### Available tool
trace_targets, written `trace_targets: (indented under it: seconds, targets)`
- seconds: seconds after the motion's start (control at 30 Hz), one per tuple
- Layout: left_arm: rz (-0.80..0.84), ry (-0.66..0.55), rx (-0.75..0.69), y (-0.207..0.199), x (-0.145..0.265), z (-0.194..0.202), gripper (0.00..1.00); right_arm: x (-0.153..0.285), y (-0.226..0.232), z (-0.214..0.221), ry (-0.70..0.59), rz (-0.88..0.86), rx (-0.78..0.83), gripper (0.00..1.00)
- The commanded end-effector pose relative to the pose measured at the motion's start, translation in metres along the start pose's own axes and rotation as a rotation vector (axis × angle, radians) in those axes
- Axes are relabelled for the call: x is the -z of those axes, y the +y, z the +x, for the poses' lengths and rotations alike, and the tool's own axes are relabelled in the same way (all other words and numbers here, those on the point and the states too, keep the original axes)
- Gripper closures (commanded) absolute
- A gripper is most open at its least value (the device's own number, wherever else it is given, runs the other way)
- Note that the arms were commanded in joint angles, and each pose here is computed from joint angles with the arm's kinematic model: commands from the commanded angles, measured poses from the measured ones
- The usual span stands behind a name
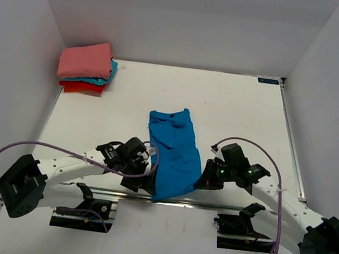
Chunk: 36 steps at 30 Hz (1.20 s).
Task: Fold and stack the t-shirts
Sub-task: Grab one side of the 2/3 rectangular tshirt with both arms
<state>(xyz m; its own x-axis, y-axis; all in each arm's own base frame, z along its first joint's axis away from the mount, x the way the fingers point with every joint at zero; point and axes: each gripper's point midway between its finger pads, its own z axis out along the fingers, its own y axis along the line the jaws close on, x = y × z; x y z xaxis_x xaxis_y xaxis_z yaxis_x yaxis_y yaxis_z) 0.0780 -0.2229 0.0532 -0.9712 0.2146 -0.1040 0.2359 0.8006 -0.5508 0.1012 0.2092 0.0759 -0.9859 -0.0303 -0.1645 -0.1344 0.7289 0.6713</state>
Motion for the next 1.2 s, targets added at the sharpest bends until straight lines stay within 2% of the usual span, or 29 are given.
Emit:
trace_targets:
  seconds: [0.0,0.07,0.13,0.27,0.33,0.47,0.57,0.67,0.8,0.83,0.9,0.93,1.0,1.17]
  targets:
    - [0.052,-0.083,-0.068,-0.026,-0.007,-0.011,0.04,0.0,0.01,-0.012,-0.078,-0.05,0.004,1.0]
    - [0.052,-0.121,-0.092,-0.031,-0.013,-0.017,0.06,0.0,0.008,-0.014,-0.092,-0.043,-0.004,1.0]
    - [0.027,-0.098,-0.107,-0.029,-0.024,-0.013,0.09,-0.001,0.008,-0.014,-0.098,-0.051,-0.013,1.0]
    - [-0.039,-0.018,-0.153,-0.021,-0.043,0.006,0.23,-0.003,0.006,-0.012,-0.106,-0.057,-0.034,1.0]
    - [-0.059,-0.017,-0.166,-0.019,-0.046,0.009,0.28,-0.002,0.007,-0.013,-0.117,-0.062,-0.04,1.0]
    - [-0.113,-0.061,-0.195,-0.015,-0.047,0.004,0.3,-0.002,0.005,-0.01,-0.12,-0.065,-0.055,1.0]
    - [-0.068,-0.088,-0.226,-0.03,-0.051,-0.001,0.31,-0.001,0.004,-0.01,-0.139,-0.072,-0.065,1.0]
    - [-0.082,-0.088,-0.241,-0.03,-0.058,-0.001,0.38,0.001,0.005,-0.012,-0.156,-0.076,-0.066,1.0]
    - [-0.116,-0.092,-0.244,-0.029,-0.062,-0.001,0.52,0.003,0.007,-0.014,-0.171,-0.079,-0.071,1.0]
    - [-0.128,-0.108,-0.229,-0.028,-0.062,-0.004,0.67,0.003,0.007,-0.015,-0.173,-0.081,-0.071,1.0]
    - [-0.15,-0.137,-0.206,-0.028,-0.058,-0.01,0.83,0.002,0.006,-0.013,-0.165,-0.081,-0.076,1.0]
    - [-0.15,-0.148,-0.206,-0.033,-0.054,-0.011,1.0,0.003,0.008,-0.013,-0.168,-0.085,-0.071,1.0]
    - [-0.177,-0.179,-0.206,-0.037,-0.041,-0.018,1.0,0.003,0.008,-0.012,-0.164,-0.088,-0.068,1.0]
    - [-0.127,-0.262,-0.225,-0.061,-0.007,-0.031,1.0,0.011,0.013,-0.018,-0.183,-0.072,-0.029,1.0]
